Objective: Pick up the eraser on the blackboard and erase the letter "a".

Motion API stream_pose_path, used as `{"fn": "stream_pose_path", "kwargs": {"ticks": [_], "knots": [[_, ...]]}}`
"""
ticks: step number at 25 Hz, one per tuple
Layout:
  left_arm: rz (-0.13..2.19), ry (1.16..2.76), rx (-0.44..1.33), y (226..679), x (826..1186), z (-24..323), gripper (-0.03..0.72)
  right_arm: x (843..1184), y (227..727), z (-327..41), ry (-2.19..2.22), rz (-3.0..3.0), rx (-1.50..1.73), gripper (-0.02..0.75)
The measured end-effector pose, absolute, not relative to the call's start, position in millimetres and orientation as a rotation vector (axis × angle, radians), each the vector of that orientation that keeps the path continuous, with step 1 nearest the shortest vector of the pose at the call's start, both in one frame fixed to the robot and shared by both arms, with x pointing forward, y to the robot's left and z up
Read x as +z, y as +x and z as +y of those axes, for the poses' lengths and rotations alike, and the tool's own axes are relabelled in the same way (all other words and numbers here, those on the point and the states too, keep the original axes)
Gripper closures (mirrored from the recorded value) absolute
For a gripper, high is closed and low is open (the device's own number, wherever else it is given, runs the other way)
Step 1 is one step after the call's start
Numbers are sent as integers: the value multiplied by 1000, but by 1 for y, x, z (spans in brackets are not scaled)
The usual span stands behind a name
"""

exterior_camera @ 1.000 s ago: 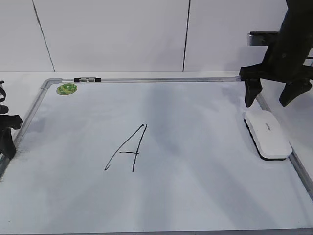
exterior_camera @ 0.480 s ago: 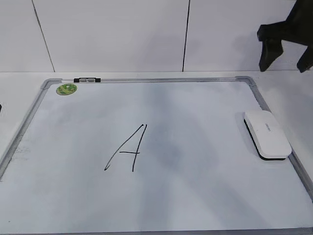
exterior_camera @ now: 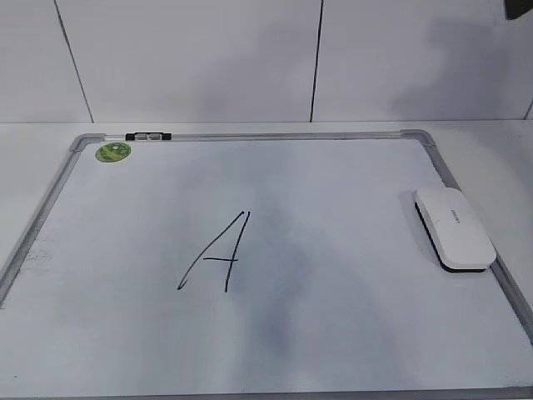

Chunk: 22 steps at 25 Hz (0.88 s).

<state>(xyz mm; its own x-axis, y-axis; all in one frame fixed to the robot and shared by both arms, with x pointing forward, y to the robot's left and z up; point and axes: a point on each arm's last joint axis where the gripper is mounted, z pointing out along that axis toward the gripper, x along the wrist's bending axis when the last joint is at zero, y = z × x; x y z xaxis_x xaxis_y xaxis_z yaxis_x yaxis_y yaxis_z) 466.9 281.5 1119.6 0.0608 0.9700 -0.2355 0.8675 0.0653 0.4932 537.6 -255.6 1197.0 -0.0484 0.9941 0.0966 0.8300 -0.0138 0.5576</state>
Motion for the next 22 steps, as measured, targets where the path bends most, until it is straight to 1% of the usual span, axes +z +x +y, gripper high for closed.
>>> {"fn": "stream_pose_path", "kwargs": {"ticks": [3, 6, 13, 16, 22], "knots": [[1778, 1843, 288, 448, 1133, 277, 328, 1213, 504, -260, 1871, 1905, 746, 209], [1749, 1850, 313, 426, 1145, 277, 328, 1209, 475, -264, 1875, 1905, 745, 210], [1678, 1811, 391, 368, 1171, 278, 351, 1186, 411, -271, 1891, 1920, 727, 210], [1626, 1772, 451, 342, 1180, 278, 362, 1176, 384, -271, 1869, 1939, 752, 210], [1541, 1713, 544, 302, 1191, 279, 369, 1168, 335, -276, 1822, 1907, 853, 212]]}}
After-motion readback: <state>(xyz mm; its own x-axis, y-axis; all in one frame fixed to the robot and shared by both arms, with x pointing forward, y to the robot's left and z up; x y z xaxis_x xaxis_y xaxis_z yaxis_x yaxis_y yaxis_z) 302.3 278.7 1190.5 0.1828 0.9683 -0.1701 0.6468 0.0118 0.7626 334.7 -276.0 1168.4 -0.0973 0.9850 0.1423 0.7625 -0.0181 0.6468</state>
